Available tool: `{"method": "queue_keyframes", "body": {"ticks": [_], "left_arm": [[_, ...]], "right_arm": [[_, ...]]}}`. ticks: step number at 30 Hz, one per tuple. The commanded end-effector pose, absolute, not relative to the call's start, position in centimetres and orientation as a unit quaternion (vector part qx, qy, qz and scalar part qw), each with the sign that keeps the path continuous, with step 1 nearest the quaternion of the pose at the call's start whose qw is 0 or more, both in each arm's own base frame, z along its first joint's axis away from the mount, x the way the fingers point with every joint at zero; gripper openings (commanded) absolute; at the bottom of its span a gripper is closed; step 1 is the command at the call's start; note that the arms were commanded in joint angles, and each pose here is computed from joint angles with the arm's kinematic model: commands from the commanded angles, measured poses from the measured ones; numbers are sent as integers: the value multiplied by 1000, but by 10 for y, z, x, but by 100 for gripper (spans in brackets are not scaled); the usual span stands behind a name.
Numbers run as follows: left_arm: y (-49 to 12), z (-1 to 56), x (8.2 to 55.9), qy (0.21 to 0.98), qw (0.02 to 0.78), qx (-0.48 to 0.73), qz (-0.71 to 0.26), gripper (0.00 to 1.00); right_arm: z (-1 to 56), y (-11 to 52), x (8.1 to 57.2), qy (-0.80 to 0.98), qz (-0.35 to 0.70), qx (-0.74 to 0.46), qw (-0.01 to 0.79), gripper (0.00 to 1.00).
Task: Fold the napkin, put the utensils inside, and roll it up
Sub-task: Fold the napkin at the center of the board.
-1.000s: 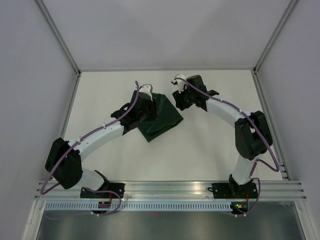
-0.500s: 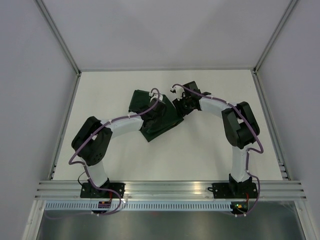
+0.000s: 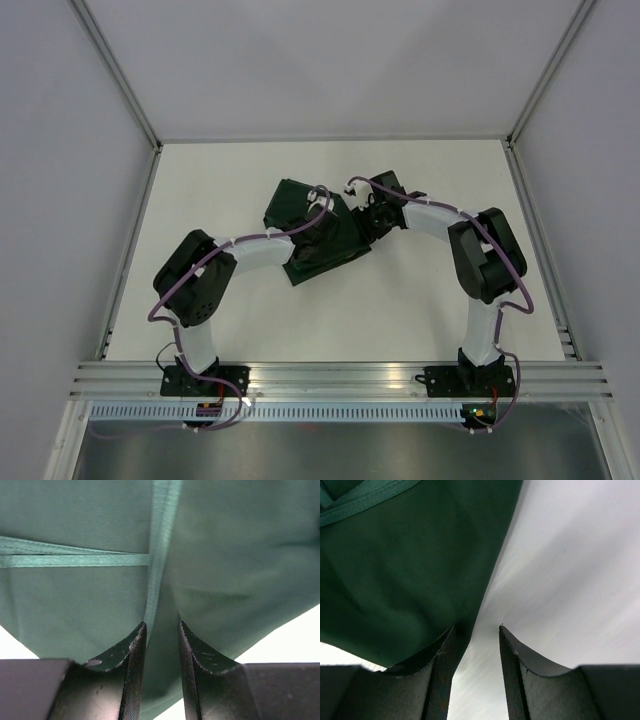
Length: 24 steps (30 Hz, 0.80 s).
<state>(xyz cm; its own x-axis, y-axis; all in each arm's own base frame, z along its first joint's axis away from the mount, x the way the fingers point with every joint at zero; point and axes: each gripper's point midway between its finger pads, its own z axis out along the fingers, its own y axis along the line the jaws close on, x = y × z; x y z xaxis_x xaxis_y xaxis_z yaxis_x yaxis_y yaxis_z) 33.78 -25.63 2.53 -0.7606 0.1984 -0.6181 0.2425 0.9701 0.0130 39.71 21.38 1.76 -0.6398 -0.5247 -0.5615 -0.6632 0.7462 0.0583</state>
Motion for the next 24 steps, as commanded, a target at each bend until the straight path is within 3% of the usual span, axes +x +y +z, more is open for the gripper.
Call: {"method": "queue_keyframes", "body": {"ticks": [1, 17, 24], "left_arm": [[-259, 21, 339, 931, 329, 153, -32, 36], [-279, 7, 305, 915, 293, 251, -118, 34], [-292, 2, 290, 901, 265, 304, -159, 35]], "right_arm": [[34, 210, 382, 893, 138, -336, 264, 46], [57, 204, 307, 878, 203, -368, 228, 44], [79, 196, 317, 852, 171, -403, 286, 45]]}}
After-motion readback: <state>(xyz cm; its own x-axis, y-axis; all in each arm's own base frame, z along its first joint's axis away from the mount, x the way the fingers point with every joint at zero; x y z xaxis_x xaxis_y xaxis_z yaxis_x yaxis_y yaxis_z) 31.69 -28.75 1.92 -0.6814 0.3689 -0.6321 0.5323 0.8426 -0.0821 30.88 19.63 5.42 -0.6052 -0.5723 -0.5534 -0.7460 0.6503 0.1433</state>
